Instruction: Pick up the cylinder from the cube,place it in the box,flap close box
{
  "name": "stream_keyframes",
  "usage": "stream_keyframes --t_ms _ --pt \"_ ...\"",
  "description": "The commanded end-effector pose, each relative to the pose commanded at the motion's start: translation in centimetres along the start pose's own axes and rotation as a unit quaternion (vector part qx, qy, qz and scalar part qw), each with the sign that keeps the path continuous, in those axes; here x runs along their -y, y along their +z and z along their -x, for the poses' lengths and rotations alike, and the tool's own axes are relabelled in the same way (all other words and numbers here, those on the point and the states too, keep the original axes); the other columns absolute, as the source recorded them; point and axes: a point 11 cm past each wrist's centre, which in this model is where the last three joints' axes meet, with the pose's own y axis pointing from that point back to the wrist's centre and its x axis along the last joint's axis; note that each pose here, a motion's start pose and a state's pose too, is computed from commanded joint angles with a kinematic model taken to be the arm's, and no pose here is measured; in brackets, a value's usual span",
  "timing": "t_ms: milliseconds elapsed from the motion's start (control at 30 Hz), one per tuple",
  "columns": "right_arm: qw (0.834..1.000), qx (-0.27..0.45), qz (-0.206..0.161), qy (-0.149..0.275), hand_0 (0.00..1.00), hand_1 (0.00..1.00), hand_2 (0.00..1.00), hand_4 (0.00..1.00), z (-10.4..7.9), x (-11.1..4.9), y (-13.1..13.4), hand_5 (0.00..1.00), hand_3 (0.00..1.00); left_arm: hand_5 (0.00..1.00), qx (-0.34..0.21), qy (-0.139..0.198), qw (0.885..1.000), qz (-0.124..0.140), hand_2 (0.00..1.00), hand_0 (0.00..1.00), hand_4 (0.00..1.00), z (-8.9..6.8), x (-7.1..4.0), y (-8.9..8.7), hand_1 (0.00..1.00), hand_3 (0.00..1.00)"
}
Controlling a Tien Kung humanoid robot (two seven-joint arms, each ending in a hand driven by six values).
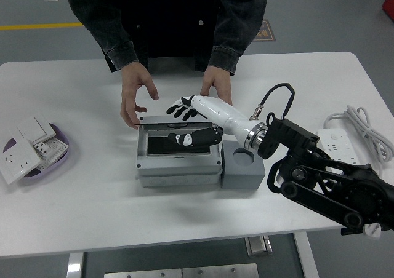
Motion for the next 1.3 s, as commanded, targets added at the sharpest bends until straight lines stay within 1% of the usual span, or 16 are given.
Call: stream_keyframes --t_ms 67,100,233,267,300,400,600,667,700,800,867,900,1067,1100,1267,1300 --pt "0.999 0.032 -0.003 -0.007 0.652 0.607 0.643 0.723 0.8 -0.2 0.4 0.375 0.715 0.28 -0.002 0.0 1.0 0.001 0.575 0.638 0.729 0.0 0.0 0.0 0.663 0.642" --pt "0.999 0.048 -0.004 -0.008 0.598 0.6 0.643 0.469 1.1 -0.3 0.6 0.212 0.709 0.28 -0.002 0.0 1.0 0.001 0.575 0.638 0.728 0.0 0.0 0.0 0.663 0.641" --pt "0.995 0.099 -0.003 -0.002 0.598 0.6 0.643 0.469 1.1 -0.5 1.0 0.212 0.709 0.28 -0.004 0.0 1.0 0.0 0.575 0.638 0.728 0.0 0.0 -0.1 0.663 0.641" --pt "0.995 0.105 -0.001 0.0 0.598 0.6 0.643 0.469 1.0 -0.6 1.1 0.212 0.709 0.28 -0.004 0.0 1.0 0.0 0.575 0.638 0.728 0.0 0.0 -0.1 0.663 0.641" --pt "0.994 0.108 0.0 0.003 0.57 0.604 0.645 0.437 0.9 -0.6 1.3 0.247 0.71 0.28 -0.004 0.0 1.0 0.0 0.575 0.638 0.729 0.0 0.0 -0.1 0.663 0.641" --pt "0.994 0.108 0.004 0.016 0.57 0.604 0.645 0.437 0.0 -0.9 1.7 0.247 0.71 0.28 -0.005 -0.001 1.0 0.0 0.575 0.638 0.729 0.1 0.0 -0.2 0.663 0.641" --pt "0.993 0.086 0.009 0.076 0.569 0.602 0.642 0.448 -3.0 -3.1 2.6 0.269 0.711 0.28 -0.01 -0.003 1.0 -0.002 0.575 0.638 0.729 0.2 0.1 -0.4 0.662 0.641" --pt "0.99 0.098 0.0 0.101 0.569 0.602 0.642 0.448 -4.1 -3.9 2.7 0.269 0.711 0.28 -0.012 -0.002 1.0 -0.004 0.575 0.638 0.729 0.2 0.1 -0.7 0.662 0.641" --pt "0.987 0.112 -0.006 0.115 0.574 0.597 0.641 0.475 -4.7 -4.3 2.8 0.287 0.707 0.28 -0.013 -0.002 1.0 -0.006 0.575 0.638 0.729 0.2 0.2 -0.9 0.663 0.641" --pt "0.974 0.166 -0.028 0.154 0.574 0.597 0.641 0.475 -5.5 -5.3 3.1 0.287 0.707 0.28 -0.017 -0.003 1.0 -0.011 0.575 0.638 0.729 0.2 0.3 -1.5 0.663 0.641" --pt "0.96 0.208 -0.04 0.184 0.574 0.597 0.641 0.475 -6.1 -6.0 3.6 0.287 0.707 0.28 -0.019 -0.004 1.0 -0.016 0.575 0.638 0.729 0.4 0.4 -2.1 0.663 0.641" --pt "0.951 0.231 -0.046 0.199 0.571 0.588 0.637 0.511 -6.3 -6.4 3.9 0.294 0.7 0.279 -0.021 -0.005 1.0 -0.019 0.575 0.638 0.729 0.5 0.4 -2.5 0.663 0.64" --pt "0.91 0.316 -0.055 0.262 0.571 0.588 0.637 0.511 -6.6 -8.8 6.8 0.294 0.7 0.279 -0.027 -0.012 0.999 -0.031 0.575 0.638 0.729 1.2 0.7 -4.0 0.663 0.64" --pt "0.905 0.324 -0.051 0.272 0.604 0.613 0.646 0.639 -6.7 -9.3 7.5 0.322 0.693 0.279 -0.028 -0.012 0.999 -0.032 0.575 0.638 0.729 1.2 0.7 -4.2 0.663 0.64" --pt "0.878 0.354 -0.045 0.321 0.604 0.613 0.646 0.639 -7.9 -11.3 10.4 0.322 0.693 0.279 -0.029 -0.011 0.999 -0.032 0.575 0.638 0.729 1.1 0.7 -4.3 0.663 0.64" --pt "0.873 0.359 -0.045 0.327 0.637 0.65 0.665 0.737 -8.0 -11.5 10.7 0.316 0.692 0.279 -0.029 -0.01 0.999 -0.031 0.575 0.638 0.728 1.0 0.7 -4.2 0.663 0.64"
